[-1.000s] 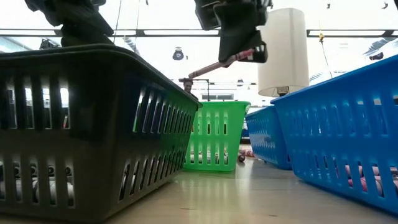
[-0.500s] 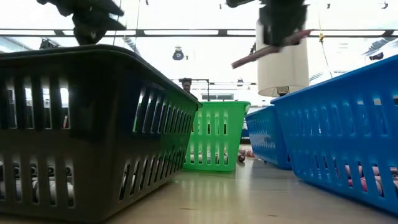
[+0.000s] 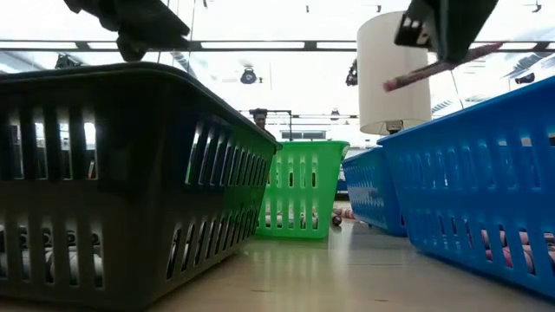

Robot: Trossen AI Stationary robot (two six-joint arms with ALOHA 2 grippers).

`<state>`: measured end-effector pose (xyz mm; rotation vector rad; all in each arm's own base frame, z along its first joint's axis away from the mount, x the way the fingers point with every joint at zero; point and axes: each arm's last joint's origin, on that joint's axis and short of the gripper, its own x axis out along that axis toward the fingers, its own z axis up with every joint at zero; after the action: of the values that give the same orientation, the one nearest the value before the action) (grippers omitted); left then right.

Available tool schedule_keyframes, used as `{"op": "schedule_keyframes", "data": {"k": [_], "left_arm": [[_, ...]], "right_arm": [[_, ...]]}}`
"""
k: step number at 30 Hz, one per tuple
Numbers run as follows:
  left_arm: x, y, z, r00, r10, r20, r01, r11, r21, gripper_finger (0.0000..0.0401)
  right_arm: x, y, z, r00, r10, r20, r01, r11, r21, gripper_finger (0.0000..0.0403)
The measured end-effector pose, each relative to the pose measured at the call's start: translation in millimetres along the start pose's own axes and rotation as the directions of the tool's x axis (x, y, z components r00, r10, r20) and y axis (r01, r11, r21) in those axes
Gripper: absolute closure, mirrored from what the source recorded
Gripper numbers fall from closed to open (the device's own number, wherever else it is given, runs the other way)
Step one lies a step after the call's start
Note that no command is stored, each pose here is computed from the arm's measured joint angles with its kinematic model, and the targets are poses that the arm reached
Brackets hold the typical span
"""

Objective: Sort crayons
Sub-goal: Put the pink crayon into the bottom blue bin

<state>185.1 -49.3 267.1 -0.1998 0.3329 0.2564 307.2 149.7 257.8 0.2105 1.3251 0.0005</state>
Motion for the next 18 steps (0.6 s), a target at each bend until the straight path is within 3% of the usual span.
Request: {"op": "schedule_keyframes", "data": {"k": [6,11,18], "left_arm": [[3.3,8.0,-0.5,0.999,0.051,-0.02,-0.05,0.998,0.028,0.0259],[5.9,13.5,1.7,0.997,0.077,-0.014,-0.078,0.992,-0.103,0.0259],[11.1,17.4,12.2,0.995,-0.096,0.006,0.096,0.985,-0.144,0.0259]], "right_arm": [[5.7,-18.4,-8.8,0.997,0.035,0.063,-0.033,0.999,-0.038,0.0375],[7.3,-31.6,-23.5,0.987,0.151,0.051,-0.148,0.987,-0.058,0.0374],[7.5,-39.3,-46.5,0.916,0.402,0.009,-0.399,0.912,-0.096,0.0361]]}}
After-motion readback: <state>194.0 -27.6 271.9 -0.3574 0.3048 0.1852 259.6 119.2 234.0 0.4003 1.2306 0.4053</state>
